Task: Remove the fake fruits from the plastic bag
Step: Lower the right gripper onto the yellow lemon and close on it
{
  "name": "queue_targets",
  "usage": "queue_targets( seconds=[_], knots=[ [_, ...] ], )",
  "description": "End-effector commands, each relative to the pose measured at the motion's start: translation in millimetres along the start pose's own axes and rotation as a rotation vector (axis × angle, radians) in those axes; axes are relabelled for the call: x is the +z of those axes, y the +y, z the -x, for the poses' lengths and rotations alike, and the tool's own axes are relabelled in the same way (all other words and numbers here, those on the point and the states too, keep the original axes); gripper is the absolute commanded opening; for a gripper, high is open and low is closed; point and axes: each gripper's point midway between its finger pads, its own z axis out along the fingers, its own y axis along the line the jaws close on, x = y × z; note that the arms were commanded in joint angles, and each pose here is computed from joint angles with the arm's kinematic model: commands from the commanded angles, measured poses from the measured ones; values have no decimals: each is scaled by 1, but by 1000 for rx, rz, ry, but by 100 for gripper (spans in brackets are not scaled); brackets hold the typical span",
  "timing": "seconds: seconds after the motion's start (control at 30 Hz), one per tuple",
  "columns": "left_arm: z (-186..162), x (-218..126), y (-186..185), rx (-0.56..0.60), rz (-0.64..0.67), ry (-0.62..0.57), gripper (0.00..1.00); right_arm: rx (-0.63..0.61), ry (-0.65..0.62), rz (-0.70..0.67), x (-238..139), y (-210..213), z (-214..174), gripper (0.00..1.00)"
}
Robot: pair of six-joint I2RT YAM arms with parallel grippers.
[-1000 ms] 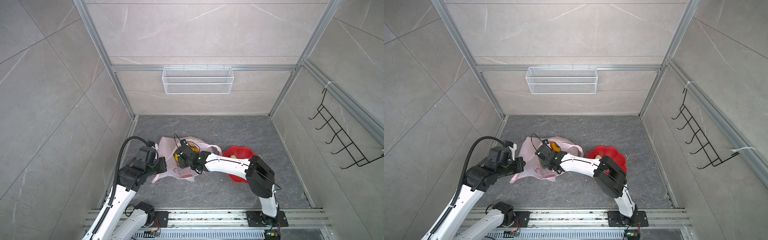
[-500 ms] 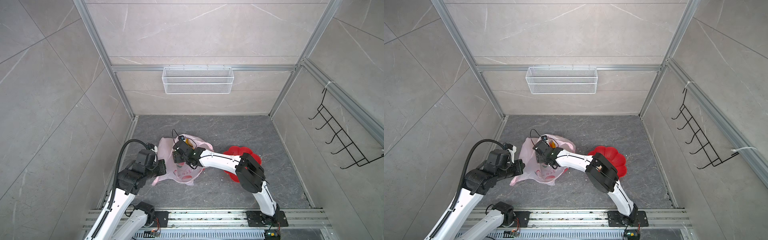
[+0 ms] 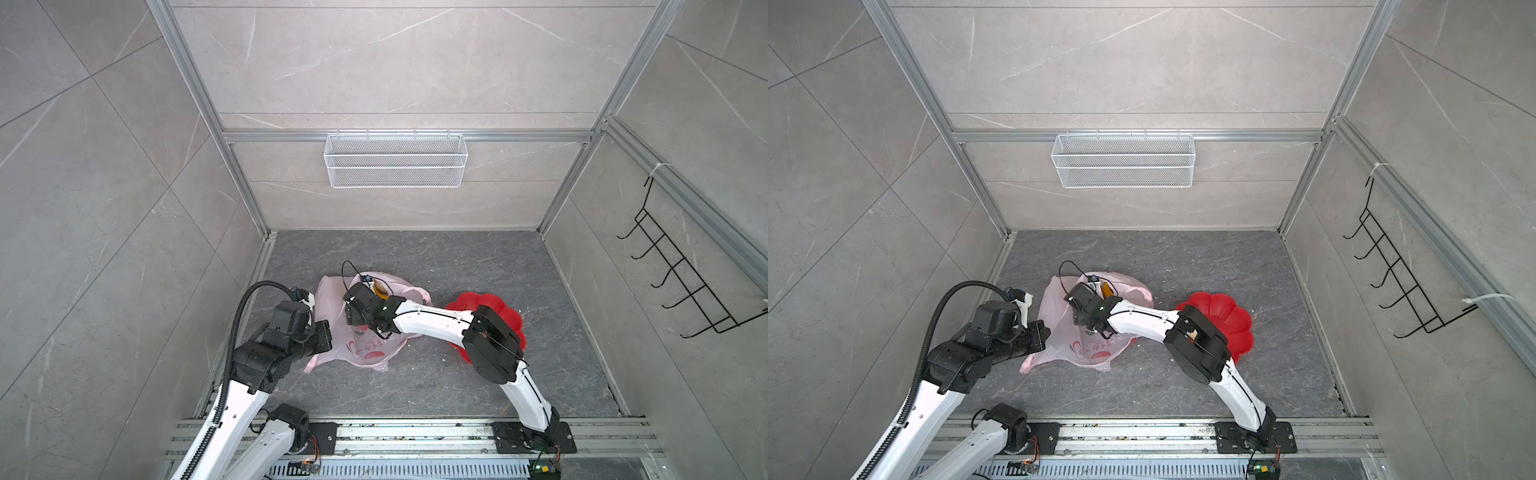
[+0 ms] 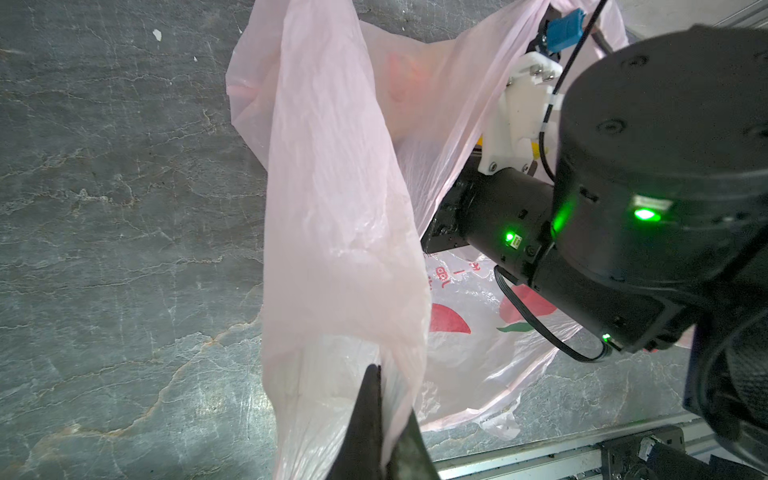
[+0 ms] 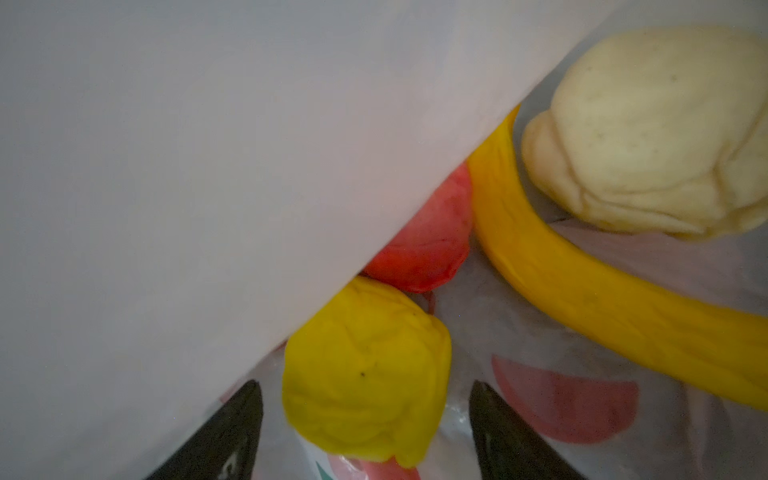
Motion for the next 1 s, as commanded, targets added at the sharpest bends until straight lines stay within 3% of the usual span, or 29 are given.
queue_targets(
  seconds=[0.0, 0.3, 0.8, 0.97],
  knots=[
    [0, -1, -4, -15, -26, -9, 4, 25, 9, -45, 10, -8, -2, 80],
    [-1, 2, -4, -20, -30, -3, 4, 34, 9, -51, 17, -9, -5, 75],
    [8, 6, -9, -24, -39, -20, 4, 15, 5, -17, 9, -8, 0, 48],
    [18, 10, -14, -20, -48, -30, 4, -7, -2, 13, -6, -8, 2, 44]
  ],
)
